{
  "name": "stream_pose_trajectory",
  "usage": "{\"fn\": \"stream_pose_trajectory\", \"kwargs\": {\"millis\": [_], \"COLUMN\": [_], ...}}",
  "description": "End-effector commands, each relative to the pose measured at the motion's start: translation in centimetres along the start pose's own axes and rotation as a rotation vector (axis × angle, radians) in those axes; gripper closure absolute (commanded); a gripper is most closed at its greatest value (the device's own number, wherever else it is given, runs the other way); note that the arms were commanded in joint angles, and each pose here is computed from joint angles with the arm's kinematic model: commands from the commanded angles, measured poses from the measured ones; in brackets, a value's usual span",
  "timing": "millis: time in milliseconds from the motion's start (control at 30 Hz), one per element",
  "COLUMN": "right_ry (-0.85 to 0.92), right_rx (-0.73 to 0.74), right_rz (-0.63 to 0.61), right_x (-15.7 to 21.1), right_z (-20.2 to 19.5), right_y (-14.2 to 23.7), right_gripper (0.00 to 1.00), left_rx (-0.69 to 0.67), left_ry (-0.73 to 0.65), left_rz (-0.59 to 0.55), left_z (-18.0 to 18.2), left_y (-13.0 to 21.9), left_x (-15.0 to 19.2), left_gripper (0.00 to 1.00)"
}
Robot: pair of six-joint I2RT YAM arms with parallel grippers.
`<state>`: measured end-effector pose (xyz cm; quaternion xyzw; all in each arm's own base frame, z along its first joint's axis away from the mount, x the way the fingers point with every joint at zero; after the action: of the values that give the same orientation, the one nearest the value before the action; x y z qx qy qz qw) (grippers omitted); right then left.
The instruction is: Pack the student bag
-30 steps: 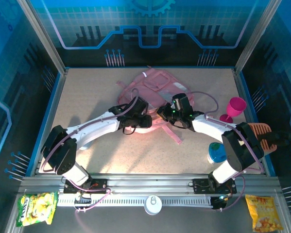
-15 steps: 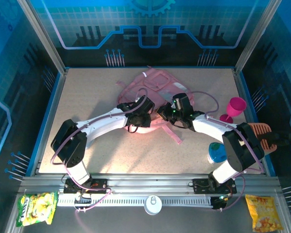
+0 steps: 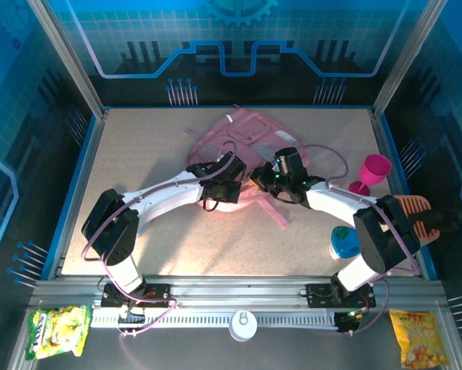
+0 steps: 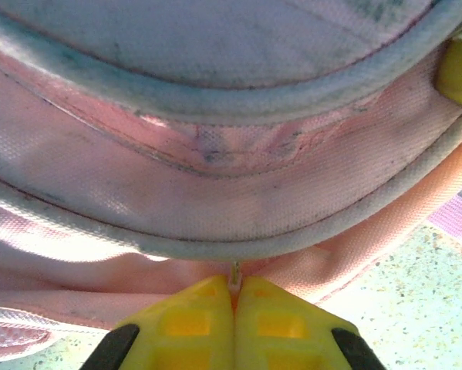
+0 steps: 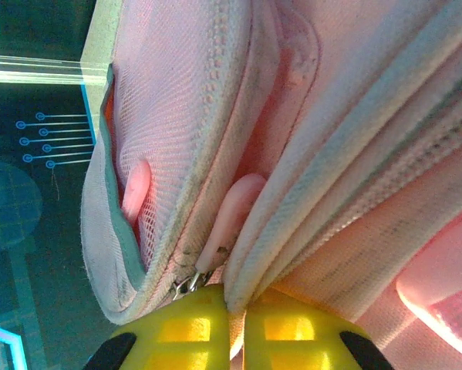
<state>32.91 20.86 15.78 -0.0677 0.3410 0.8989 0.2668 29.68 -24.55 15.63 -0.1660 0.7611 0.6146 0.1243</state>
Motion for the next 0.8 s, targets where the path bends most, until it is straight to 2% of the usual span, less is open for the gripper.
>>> {"fn": "stream_pose_trajectory", "kwargs": {"millis": [0, 133, 367, 533, 667, 767], "right_ry": [0.056, 0.055, 0.05, 0.062, 0.091, 0.128], "right_rx": [-0.064, -0.03, 0.024, 0.032, 0.052, 0.036], "right_rz": [-0.117, -0.131, -0.144, -0.14, -0.129, -0.14], "right_x": [-2.8, -3.5, -3.7, -4.4, -5.4, -7.4], "right_z": [1.6, 0.3, -1.9, -2.5, -3.4, -3.0], "right_y": [1.9, 2.4, 2.9, 2.7, 2.4, 2.4], "right_gripper": [0.9, 0.9, 0.89, 0.89, 0.87, 0.84], "left_rx": [0.024, 0.063, 0.134, 0.264, 0.303, 0.349], "left_ry": [-0.004, 0.064, 0.182, 0.12, 0.065, 0.025], "left_rz": [0.001, -0.013, -0.012, -0.003, -0.002, 0.019], "left_z": [0.4, 2.9, 7.5, 5.9, 4.4, 2.4], "left_y": [0.9, 1.4, 0.3, 0.9, 1.3, 1.2], "left_x": [-0.4, -1.3, -2.2, -2.4, -1.7, -0.7], "left_gripper": [1.0, 1.0, 1.0, 1.0, 1.0, 1.0]}}
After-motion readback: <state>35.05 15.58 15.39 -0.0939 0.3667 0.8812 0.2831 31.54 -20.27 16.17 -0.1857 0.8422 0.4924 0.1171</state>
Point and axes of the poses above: each hand's point on the last joint's axis, 136 mm out from that joint toward the fingers, its own y axis back along the fingers, its own z axis along the line the jaws close on, x = y × z, the point moved 6 cm from there along y, back along the fingers, and after that the axes turned 12 degrees about y, right-handed, at the moved point
